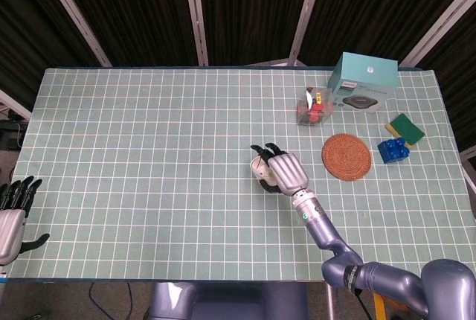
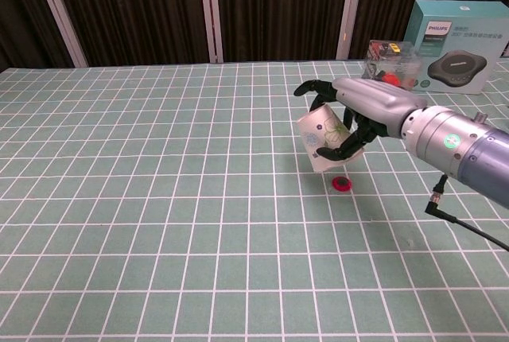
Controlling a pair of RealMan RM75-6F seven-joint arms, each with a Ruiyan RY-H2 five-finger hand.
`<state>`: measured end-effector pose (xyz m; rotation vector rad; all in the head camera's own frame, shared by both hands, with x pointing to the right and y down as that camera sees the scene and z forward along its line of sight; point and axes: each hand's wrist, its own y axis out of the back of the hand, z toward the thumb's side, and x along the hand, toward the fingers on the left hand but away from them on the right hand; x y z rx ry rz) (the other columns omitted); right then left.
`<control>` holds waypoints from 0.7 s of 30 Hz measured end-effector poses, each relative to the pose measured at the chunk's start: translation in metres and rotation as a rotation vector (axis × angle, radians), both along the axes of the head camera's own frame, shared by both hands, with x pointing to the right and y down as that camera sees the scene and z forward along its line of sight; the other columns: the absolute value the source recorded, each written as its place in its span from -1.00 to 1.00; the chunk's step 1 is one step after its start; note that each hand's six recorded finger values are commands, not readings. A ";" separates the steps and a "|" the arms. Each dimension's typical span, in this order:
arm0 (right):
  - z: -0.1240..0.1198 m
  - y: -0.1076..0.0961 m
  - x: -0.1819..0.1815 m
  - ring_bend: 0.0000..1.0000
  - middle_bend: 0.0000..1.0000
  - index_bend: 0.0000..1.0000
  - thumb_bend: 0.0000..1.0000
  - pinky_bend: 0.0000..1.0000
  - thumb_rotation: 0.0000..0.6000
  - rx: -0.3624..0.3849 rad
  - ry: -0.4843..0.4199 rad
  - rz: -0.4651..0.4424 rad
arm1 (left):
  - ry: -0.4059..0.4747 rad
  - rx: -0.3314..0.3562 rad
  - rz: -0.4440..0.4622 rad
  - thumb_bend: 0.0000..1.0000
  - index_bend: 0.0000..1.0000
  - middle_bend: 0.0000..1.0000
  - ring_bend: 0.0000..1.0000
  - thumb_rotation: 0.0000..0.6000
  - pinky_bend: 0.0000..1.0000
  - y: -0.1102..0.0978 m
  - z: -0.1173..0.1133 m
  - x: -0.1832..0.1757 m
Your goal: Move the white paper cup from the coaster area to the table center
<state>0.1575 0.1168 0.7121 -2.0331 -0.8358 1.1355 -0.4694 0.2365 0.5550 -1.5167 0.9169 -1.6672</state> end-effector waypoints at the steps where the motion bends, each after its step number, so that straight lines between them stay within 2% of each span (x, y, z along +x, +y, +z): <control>1: 0.001 0.001 0.000 -0.77 -0.37 -0.75 -0.38 -0.17 1.00 -0.002 0.001 -0.002 | -0.001 -0.001 0.000 -1.00 -1.00 -1.00 -1.00 1.00 -1.00 0.000 0.000 0.000; 5: 0.003 0.003 -0.002 -0.81 -0.43 -0.75 -0.39 -0.21 1.00 -0.002 0.007 -0.010 | -0.001 -0.002 0.002 -1.00 -1.00 -1.00 -1.00 1.00 -1.00 0.001 0.000 0.000; 8: 0.005 0.004 -0.002 -0.91 -0.56 -0.82 -0.43 -0.33 1.00 -0.005 0.011 -0.014 | -0.001 -0.002 0.003 -1.00 -1.00 -1.00 -1.00 1.00 -1.00 0.001 0.000 0.001; 13: 0.007 0.008 0.000 -0.98 -0.70 -0.91 -0.52 -0.38 1.00 -0.035 -0.002 -0.020 | -0.003 -0.002 -0.001 -1.00 -1.00 -1.00 -1.00 1.00 -1.00 0.001 0.000 0.000; 21: 0.007 0.023 0.009 -1.00 -0.73 -0.93 -0.57 -0.40 1.00 -0.062 -0.020 -0.045 | -0.005 -0.006 0.002 -1.00 -1.00 -1.00 -1.00 1.00 -1.00 0.001 0.002 0.001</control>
